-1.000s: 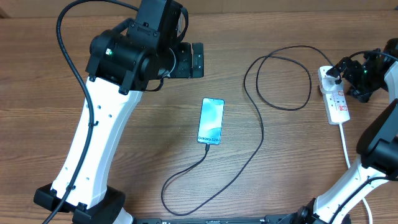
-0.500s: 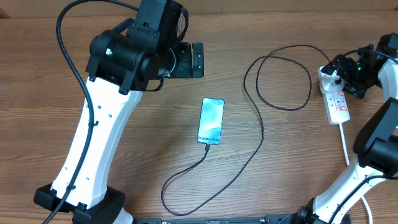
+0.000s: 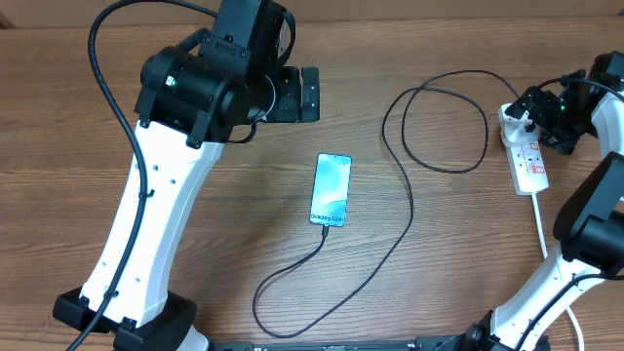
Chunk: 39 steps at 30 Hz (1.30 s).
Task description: Plug charger to phone and switch on socket
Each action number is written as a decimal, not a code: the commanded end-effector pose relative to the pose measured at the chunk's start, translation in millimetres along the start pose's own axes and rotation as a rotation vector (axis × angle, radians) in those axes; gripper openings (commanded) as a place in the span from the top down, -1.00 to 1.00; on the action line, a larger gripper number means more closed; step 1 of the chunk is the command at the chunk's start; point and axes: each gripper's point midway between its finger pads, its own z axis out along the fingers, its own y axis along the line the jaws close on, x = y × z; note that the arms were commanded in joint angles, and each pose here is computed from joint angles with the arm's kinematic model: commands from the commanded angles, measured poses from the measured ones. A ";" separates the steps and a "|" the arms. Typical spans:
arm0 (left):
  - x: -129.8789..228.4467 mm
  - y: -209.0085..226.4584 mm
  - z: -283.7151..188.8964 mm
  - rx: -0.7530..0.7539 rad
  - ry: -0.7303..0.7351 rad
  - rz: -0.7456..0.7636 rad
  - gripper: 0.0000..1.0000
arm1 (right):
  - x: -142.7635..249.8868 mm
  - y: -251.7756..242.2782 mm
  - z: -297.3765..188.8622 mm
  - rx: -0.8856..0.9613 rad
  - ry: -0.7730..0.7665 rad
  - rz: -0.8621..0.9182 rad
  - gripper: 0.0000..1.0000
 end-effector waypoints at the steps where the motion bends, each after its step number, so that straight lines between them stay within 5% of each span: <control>1: -1.2 2.5 1.6 -0.017 -0.004 0.012 -0.99 | 7.7 -7.7 16.8 0.029 0.037 0.002 -0.99; 39: -1.2 2.5 1.6 -0.017 -0.004 0.012 -0.99 | 28.0 1.6 27.5 -0.046 0.132 0.026 -0.88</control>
